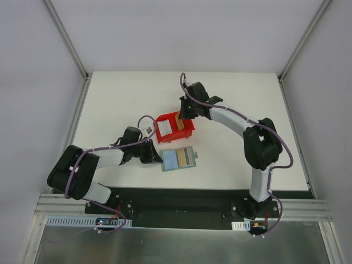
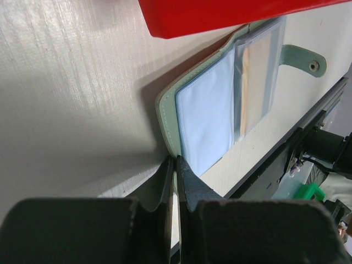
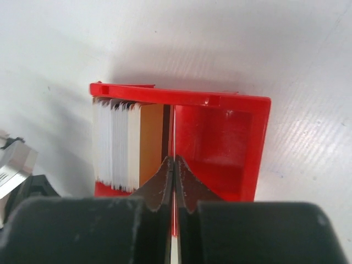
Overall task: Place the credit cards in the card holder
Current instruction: Pick up the credit card from the storage box, then insert the credit card into the card holder.
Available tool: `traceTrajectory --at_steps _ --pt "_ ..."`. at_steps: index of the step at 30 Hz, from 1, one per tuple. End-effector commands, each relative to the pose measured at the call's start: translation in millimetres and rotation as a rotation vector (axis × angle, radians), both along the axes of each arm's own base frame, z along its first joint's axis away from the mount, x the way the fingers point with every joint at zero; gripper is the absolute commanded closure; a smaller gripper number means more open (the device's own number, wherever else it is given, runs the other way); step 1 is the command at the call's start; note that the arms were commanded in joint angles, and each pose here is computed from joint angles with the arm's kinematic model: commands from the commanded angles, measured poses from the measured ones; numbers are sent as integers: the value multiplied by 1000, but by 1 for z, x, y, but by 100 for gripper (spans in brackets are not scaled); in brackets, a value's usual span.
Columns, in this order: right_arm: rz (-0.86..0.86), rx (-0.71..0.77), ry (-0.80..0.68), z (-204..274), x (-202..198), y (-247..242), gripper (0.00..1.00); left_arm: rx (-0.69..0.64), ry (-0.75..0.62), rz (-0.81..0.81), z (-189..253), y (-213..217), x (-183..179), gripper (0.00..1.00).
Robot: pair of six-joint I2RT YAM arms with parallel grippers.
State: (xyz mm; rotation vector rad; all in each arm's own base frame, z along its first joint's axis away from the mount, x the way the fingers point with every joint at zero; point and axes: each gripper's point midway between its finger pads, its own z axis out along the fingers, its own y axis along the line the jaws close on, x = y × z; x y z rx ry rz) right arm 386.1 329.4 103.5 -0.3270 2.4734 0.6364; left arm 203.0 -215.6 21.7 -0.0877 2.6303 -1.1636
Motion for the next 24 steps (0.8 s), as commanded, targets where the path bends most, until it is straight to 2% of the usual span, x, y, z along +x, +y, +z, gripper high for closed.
traceTrajectory --at_steps 1,5,12,16,24 --pt "-33 86 -197 90 1 -14 100 -19 -40 -23 6 -1 1 100" --pt "-56 209 -230 113 -26 -21 99 -9 -29 -30 0 1 -2 100" --pt "-57 419 -110 89 -95 -26 100 -3 -15 -41 -7 2 -7 100" --pt "-41 457 -13 55 -130 -18 100 0 -10 -52 -9 3 -11 100" --pt "-18 441 102 -5 -151 -2 100 -3 28 -70 -15 4 -21 100"
